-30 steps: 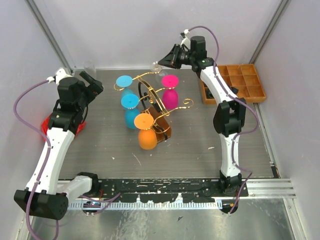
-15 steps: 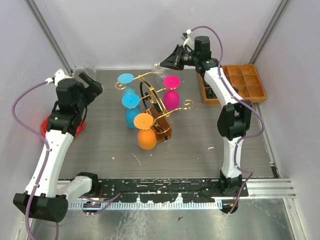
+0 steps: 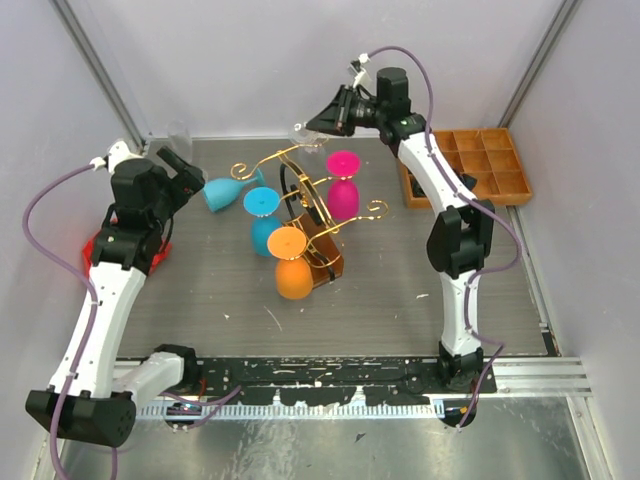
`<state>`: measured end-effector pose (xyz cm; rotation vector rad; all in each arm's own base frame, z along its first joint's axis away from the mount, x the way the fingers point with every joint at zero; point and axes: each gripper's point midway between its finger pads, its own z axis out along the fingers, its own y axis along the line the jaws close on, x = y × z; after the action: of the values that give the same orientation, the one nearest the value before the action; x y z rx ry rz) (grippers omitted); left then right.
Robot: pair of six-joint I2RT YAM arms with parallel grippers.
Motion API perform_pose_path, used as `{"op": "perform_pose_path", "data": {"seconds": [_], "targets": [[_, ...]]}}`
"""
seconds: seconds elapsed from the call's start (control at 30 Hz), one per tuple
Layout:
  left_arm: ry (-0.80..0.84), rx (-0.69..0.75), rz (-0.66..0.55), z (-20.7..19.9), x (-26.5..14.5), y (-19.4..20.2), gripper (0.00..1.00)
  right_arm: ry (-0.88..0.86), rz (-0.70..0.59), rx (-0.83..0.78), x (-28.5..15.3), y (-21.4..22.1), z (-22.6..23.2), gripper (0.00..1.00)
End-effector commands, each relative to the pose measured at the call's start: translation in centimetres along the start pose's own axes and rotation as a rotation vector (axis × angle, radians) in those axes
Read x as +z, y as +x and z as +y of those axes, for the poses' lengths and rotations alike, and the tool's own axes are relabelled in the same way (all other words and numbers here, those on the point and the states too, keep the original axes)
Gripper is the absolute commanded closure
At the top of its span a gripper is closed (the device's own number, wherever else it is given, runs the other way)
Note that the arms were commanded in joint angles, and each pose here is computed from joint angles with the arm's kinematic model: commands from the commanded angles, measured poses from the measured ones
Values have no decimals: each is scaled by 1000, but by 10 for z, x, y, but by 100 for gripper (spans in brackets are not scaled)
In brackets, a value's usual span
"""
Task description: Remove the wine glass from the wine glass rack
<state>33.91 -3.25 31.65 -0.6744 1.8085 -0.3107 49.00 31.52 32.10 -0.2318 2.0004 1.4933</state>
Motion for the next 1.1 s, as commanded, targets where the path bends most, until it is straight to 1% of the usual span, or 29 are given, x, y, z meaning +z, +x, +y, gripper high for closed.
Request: {"op": "perform_pose_path", "data": {"seconds": [0.0,0.1,0.23,0.33,0.47,0.6,0.7,0.77,0.87,0.97,1.0,1.07], "targets": [[4,15,-24,1,-10,-8,2,-136,-67,-106,1,-32,51,100],[7,14,-24,0,-10,-9,2,-164,-96,-115,3,-42,56,100],[30,-1,-10,-6,-11,-8,2,-181,-164,-168,-1,-59,60,100],[42,-13,19,-11,-15,-7,2,-210,-198,-228,-8,-69,72,100],[65,-36,51,-23,-24,-13,1,-280,-226,-357,-21,-75,103,100],[111,-61,99,-44,-33,-22,0,-348,-279,-545,-39,-76,146,100],[131,-84,140,-59,-41,-30,0,-406,-278,-736,-50,-58,185,100],[151,-99,170,-69,-49,-35,0,-442,-286,-880,-62,-38,219,100],[204,-150,232,-88,-56,-39,1,-477,-269,-1071,-68,-4,251,100],[283,-244,368,-107,-65,-35,2,-549,-261,-1254,-81,31,284,100],[299,-278,425,-112,-60,-31,2,-579,-256,-1300,-87,44,295,100],[341,-364,499,-119,-58,-30,2,-625,-255,-1379,-101,64,310,100]]}}
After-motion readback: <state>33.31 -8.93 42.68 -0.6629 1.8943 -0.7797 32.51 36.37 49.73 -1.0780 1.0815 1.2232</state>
